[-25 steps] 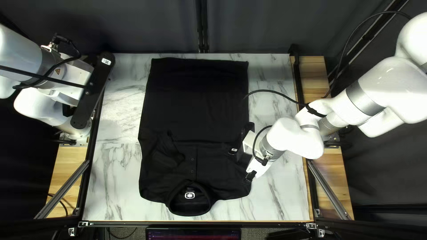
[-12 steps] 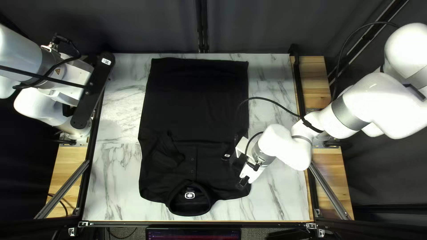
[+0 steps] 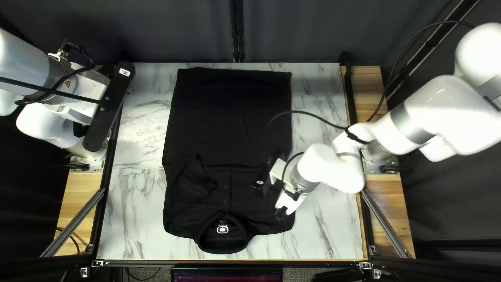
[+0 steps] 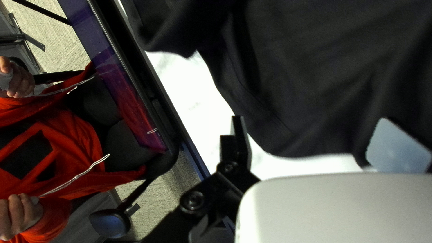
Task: Fold t-shirt
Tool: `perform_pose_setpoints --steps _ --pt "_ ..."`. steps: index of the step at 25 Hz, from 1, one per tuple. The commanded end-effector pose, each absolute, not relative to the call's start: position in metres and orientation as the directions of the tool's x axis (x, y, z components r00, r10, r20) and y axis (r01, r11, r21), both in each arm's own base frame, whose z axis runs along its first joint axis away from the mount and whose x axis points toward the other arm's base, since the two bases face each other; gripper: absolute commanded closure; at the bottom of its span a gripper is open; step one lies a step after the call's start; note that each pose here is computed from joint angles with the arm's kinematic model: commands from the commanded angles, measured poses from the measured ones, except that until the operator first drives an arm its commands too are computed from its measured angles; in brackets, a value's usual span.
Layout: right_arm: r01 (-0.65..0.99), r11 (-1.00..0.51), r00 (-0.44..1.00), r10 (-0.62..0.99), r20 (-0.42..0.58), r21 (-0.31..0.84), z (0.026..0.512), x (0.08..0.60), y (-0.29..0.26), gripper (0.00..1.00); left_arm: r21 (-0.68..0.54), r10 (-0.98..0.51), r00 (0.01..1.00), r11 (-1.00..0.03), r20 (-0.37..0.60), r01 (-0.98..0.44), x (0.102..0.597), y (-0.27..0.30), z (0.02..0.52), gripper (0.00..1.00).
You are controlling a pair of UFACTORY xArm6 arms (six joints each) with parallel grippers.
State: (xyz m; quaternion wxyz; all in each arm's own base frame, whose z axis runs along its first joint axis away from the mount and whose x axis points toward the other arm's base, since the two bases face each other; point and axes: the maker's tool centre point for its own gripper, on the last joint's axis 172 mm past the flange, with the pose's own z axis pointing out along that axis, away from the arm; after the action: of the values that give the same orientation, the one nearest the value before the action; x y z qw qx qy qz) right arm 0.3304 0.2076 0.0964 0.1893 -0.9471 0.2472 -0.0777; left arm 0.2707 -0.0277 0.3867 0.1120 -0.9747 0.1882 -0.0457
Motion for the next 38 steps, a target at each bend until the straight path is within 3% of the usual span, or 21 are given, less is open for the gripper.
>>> perform_pose_setpoints --steps 1,7,10,11,12,13,14,38 --pt "-0.446 -0.809 0.865 -0.500 0.047 -0.384 0.090 0.325 0.207 0.00 -0.235 -0.377 0.925 -0.904 0.047 -0.357 0.271 -0.028 0.387 0.00" --pt "-0.454 -0.820 0.865 -0.500 0.049 -0.348 0.065 0.332 0.216 0.00 -0.235 -0.377 0.925 -0.904 0.047 -0.357 0.271 -0.028 0.387 0.00" --pt "-0.469 -0.832 0.864 -0.501 0.041 -0.298 0.054 0.336 0.213 0.08 -0.235 -0.377 0.925 -0.904 0.047 -0.357 0.271 -0.028 0.387 0.00" --pt "-0.471 -0.834 0.864 -0.501 0.038 -0.286 0.053 0.337 0.213 0.16 -0.235 -0.377 0.925 -0.904 0.047 -0.357 0.271 -0.028 0.387 0.00" --pt "-0.473 -0.837 0.865 -0.501 0.036 -0.276 0.052 0.338 0.212 0.45 -0.235 -0.377 0.925 -0.904 0.047 -0.357 0.271 -0.028 0.387 0.00" --pt "-0.474 -0.838 0.865 -0.501 0.036 -0.271 0.051 0.338 0.212 0.82 -0.235 -0.377 0.925 -0.904 0.047 -0.357 0.271 -0.028 0.387 0.00" --pt "-0.475 -0.839 0.865 -0.500 0.034 -0.265 0.051 0.339 0.212 1.00 -0.235 -0.377 0.925 -0.904 0.047 -0.357 0.271 -0.028 0.387 0.00" --pt "-0.482 -0.841 0.859 -0.509 0.059 -0.244 0.096 0.380 0.206 1.00 -0.235 -0.377 0.925 -0.904 0.047 -0.357 0.271 -0.028 0.387 0.00"
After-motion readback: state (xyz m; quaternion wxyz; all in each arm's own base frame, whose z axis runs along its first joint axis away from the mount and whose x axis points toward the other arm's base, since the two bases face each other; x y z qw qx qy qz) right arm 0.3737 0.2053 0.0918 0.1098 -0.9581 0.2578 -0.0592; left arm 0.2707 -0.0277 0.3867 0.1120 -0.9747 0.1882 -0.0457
